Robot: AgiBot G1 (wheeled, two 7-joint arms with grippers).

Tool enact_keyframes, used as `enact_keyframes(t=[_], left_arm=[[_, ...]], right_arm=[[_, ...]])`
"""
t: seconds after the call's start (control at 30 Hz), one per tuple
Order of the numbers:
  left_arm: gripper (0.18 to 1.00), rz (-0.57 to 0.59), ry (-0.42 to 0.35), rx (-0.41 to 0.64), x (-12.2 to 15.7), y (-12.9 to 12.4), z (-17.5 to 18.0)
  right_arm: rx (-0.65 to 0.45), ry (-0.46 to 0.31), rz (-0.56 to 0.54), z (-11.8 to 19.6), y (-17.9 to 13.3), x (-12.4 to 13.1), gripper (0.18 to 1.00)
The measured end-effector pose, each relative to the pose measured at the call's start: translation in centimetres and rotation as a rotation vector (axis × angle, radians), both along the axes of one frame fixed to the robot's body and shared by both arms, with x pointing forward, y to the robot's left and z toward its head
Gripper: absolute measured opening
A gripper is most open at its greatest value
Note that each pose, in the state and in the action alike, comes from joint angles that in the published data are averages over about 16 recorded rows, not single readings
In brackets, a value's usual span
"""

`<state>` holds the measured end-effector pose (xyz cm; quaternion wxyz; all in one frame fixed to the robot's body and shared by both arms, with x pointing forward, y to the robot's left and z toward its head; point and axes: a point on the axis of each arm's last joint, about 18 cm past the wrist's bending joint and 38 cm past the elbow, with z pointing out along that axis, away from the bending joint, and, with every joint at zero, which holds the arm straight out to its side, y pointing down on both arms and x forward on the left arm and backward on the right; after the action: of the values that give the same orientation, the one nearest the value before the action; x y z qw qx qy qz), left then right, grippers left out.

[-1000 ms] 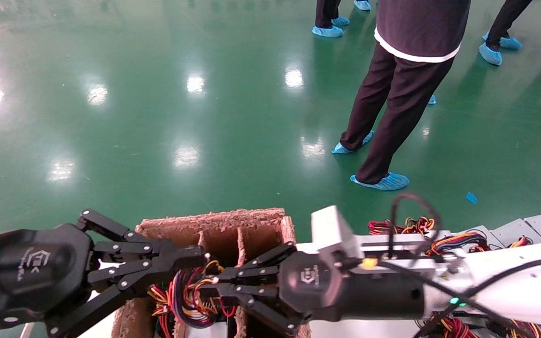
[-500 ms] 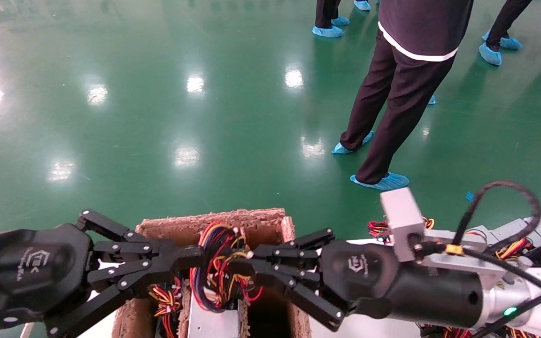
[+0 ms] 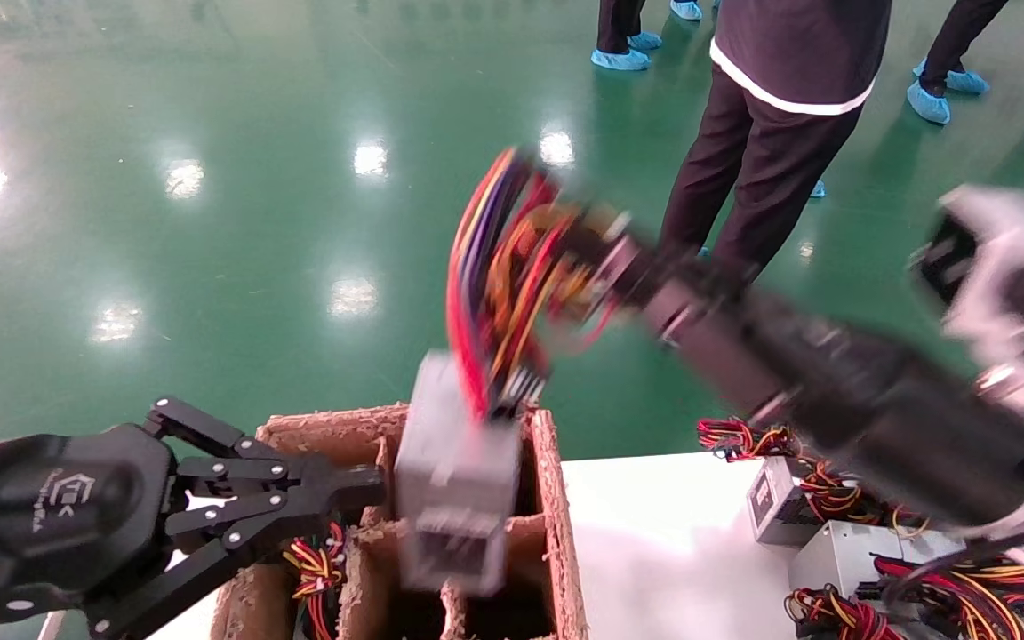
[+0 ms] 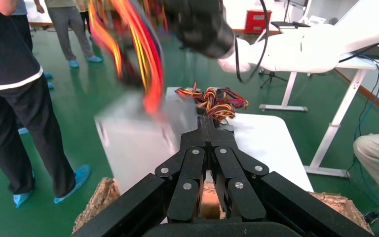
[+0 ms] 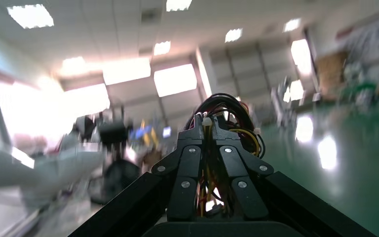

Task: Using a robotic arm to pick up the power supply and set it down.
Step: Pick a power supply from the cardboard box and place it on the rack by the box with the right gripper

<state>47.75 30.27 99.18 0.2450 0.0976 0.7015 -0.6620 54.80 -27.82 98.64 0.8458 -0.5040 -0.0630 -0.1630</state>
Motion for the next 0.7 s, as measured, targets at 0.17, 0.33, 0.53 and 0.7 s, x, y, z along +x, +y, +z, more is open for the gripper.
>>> enact_keyframes(t=[0.17,0.33,0.53,0.7], left_arm=[[0.191,0.000,0.000,0.000,0.0,0.0,0.0],[0.191,0.000,0.000,0.000,0.0,0.0,0.0],[0.191,0.000,0.000,0.000,0.0,0.0,0.0],[0.191,0.000,0.000,0.000,0.0,0.0,0.0]], right_arm=[[0.090,-0.034,-0.046,1.9,-2.6,-0.5,0.197],[0.156,-0.051,-0.135,3.1,-6.3,-1.2,0.197],[0.201,-0.050,-0.285,3.4,-11.9,-3.0,0.197],[0.217,-0.030,-0.416,3.0,-16.6,-5.3,0.197]])
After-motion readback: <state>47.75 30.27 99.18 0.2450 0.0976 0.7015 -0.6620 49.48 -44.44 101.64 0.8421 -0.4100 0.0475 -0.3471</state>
